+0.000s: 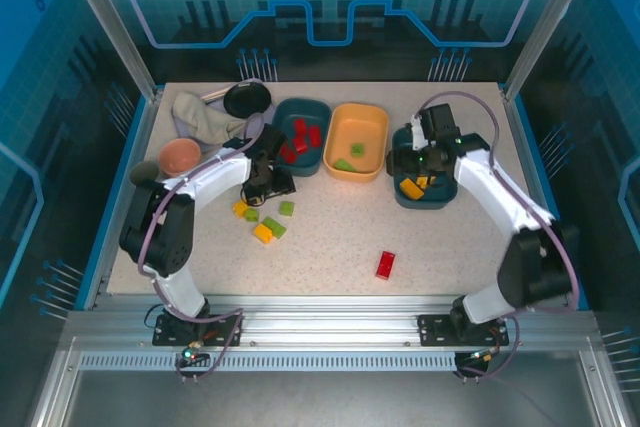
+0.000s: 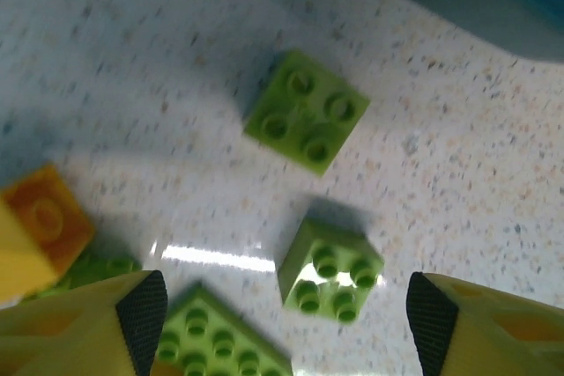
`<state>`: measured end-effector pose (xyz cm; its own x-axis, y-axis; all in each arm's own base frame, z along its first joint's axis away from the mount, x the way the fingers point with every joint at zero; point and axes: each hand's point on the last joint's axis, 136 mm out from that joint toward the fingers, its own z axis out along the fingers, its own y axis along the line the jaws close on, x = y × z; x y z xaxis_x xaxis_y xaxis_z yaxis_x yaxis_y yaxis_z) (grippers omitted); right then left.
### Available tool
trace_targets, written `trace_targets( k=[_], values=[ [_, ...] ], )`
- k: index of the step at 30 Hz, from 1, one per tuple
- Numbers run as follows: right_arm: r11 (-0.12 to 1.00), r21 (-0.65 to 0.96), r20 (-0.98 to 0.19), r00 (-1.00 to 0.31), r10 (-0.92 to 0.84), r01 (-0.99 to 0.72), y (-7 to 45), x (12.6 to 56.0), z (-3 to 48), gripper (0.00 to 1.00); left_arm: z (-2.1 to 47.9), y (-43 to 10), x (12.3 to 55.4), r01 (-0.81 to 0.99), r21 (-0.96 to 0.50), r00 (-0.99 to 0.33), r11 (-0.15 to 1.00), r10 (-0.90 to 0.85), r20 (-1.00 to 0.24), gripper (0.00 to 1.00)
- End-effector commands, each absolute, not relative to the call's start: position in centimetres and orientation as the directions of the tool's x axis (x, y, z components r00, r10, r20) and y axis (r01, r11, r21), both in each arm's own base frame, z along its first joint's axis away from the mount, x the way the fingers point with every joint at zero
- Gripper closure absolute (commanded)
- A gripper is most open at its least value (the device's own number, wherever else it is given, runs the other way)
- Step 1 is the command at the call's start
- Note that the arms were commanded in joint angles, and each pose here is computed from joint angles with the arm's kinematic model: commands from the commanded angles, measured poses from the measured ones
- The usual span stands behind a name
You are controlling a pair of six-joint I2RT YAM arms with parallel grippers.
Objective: Sort the legos into containers by color
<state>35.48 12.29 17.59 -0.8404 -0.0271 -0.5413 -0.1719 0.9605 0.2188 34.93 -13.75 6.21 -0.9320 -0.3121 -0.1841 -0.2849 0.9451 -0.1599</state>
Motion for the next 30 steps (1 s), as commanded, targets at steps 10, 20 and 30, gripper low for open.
trace_targets(
  k=[10,20,30],
  values=[
    [0.875,0.376,-0.589,-0.808,-0.03,-0.306,18.8,30.4,19.5,0.22,3.3,-13.6,39.6,-0.023,-0.074,-0.962,0.997,-0.042,-0.269,0.37],
    [0.876,0.37,-0.594,-0.804,-0.033,-0.31,19.4,30.5,19.9,0.22,1.9,-13.4,39.7,-0.041,-0.055,-0.964,0.998,-0.054,-0.26,0.68],
    [0.863,0.39,-0.675,-0.737,0.031,-0.322,19.3,31.0,23.7,0.23,12.0,-16.2,36.2,-0.101,-0.18,-0.936,0.979,-0.155,-0.316,0.72]
  ],
)
